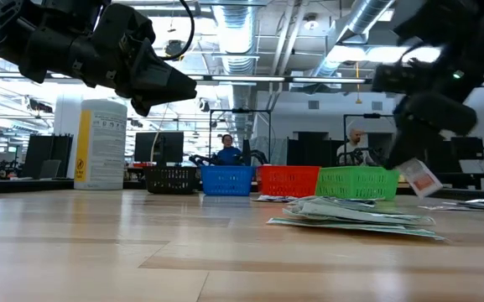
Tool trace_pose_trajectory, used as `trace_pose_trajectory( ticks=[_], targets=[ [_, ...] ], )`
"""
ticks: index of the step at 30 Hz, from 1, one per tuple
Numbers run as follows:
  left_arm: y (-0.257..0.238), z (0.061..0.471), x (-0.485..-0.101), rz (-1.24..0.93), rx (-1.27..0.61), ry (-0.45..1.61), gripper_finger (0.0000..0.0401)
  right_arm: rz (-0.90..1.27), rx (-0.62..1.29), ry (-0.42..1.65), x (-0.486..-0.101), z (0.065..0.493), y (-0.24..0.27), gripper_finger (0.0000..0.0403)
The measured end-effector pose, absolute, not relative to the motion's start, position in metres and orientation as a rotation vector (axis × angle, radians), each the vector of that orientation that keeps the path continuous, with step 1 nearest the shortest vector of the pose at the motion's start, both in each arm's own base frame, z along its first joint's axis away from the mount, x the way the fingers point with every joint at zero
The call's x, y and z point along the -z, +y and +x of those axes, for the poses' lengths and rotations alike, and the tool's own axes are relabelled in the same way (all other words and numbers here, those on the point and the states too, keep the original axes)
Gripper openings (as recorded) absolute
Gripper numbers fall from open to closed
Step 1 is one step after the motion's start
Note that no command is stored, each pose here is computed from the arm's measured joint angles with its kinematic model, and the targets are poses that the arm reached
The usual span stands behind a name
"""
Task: Pick & Place First Aid Supplies
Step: Put the orange pad into the green bin
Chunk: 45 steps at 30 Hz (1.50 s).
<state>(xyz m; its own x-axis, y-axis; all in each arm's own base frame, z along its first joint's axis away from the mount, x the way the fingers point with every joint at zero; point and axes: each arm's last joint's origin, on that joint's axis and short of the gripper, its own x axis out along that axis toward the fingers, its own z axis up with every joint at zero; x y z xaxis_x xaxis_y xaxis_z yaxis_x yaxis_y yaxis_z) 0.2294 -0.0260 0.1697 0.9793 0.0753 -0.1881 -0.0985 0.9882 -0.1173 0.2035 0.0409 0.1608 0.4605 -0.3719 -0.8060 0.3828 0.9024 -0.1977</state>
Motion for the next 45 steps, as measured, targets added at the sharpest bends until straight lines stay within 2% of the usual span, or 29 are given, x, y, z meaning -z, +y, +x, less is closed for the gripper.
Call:
trace_pose_trajectory(
  ticks=[10,16,25,32,37,45],
  targets=[
    [-0.026,0.229,-0.17,-0.127,-0.088,0.185,0.0116,-0.239,0.57,0.886,-0.198,0.23,0.013,0.0001],
    [-0.026,0.229,-0.17,-0.127,-0.088,0.184,0.0116,-0.281,0.657,0.849,-0.205,0.238,-0.023,0.0001],
    [-0.026,0.229,-0.17,-0.127,-0.088,0.184,0.0116,-0.163,0.807,0.895,-0.198,0.226,-0.075,0.0003],
    [-0.026,0.229,-0.17,-0.127,-0.088,0.184,0.0116,-0.048,0.724,0.862,-0.199,0.225,-0.09,0.0035],
    [-0.026,0.229,-0.17,-0.127,-0.088,0.184,0.0116,-0.038,0.733,0.867,-0.199,0.224,-0.093,0.0062],
    [-0.026,0.229,-0.17,-0.127,-0.088,0.185,0.0116,-0.039,0.71,0.903,-0.196,0.224,-0.084,0.0067]
  ],
)
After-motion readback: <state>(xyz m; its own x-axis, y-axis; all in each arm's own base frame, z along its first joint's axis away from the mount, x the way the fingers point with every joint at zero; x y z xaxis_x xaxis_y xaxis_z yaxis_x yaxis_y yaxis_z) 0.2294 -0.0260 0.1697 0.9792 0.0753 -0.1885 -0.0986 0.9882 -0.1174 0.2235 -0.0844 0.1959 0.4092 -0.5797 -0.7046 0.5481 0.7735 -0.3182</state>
